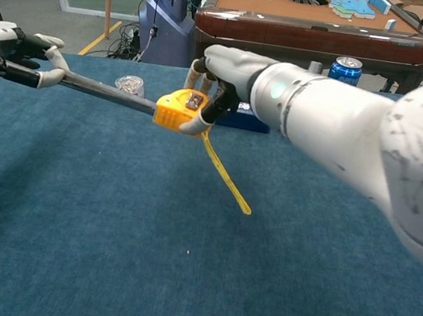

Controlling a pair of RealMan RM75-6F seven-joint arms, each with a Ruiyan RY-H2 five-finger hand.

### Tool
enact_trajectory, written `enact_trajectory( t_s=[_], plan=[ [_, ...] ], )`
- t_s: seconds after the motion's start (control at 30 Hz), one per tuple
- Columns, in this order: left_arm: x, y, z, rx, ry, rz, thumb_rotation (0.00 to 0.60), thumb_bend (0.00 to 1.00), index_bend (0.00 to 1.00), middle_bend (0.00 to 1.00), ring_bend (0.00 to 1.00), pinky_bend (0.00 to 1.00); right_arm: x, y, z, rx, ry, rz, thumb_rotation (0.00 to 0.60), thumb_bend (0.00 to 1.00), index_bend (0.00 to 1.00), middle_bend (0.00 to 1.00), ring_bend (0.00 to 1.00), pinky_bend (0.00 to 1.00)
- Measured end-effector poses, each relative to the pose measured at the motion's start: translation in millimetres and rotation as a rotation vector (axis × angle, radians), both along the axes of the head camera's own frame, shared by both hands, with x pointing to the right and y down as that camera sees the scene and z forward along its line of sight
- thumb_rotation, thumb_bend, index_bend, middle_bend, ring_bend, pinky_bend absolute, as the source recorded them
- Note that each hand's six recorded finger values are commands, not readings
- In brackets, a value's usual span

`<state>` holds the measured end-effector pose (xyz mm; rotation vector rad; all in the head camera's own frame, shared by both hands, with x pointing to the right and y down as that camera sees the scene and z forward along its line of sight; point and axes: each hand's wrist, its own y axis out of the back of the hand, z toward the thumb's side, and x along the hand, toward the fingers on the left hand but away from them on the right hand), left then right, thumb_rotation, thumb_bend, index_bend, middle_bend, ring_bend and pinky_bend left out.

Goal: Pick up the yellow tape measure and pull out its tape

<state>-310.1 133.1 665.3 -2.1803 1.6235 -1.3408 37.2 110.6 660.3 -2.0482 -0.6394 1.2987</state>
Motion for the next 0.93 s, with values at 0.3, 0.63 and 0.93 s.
enact_trajectory(
  t_s=[0.3, 0.63, 0.93],
  plan=[
    [-19.8, 9.3, -5.9, 0.026, -0.027, -0.022, 0.600, 0.45, 0.48, 0.00, 0.00, 0.00, 57.2, 5.3, 1.7, -0.048, 0.033, 0.017, 0.600, 0.73, 0.58, 0.58, 0.50, 0.37],
    [-24.2, 26.0, -9.2, 0.029, -0.025, -0.033, 0.600, 0.45, 0.47, 0.00, 0.00, 0.00, 125.0, 23.1, -0.1, -0.072, 0.072, 0.042, 0.600, 0.73, 0.59, 0.58, 0.51, 0.37],
    [-31.3, 31.9, -10.4, 0.035, -0.027, -0.058, 0.600, 0.45, 0.46, 0.00, 0.00, 0.00, 159.2, 37.6, 1.8, -0.107, 0.079, 0.082, 0.600, 0.73, 0.59, 0.58, 0.51, 0.37]
  ],
)
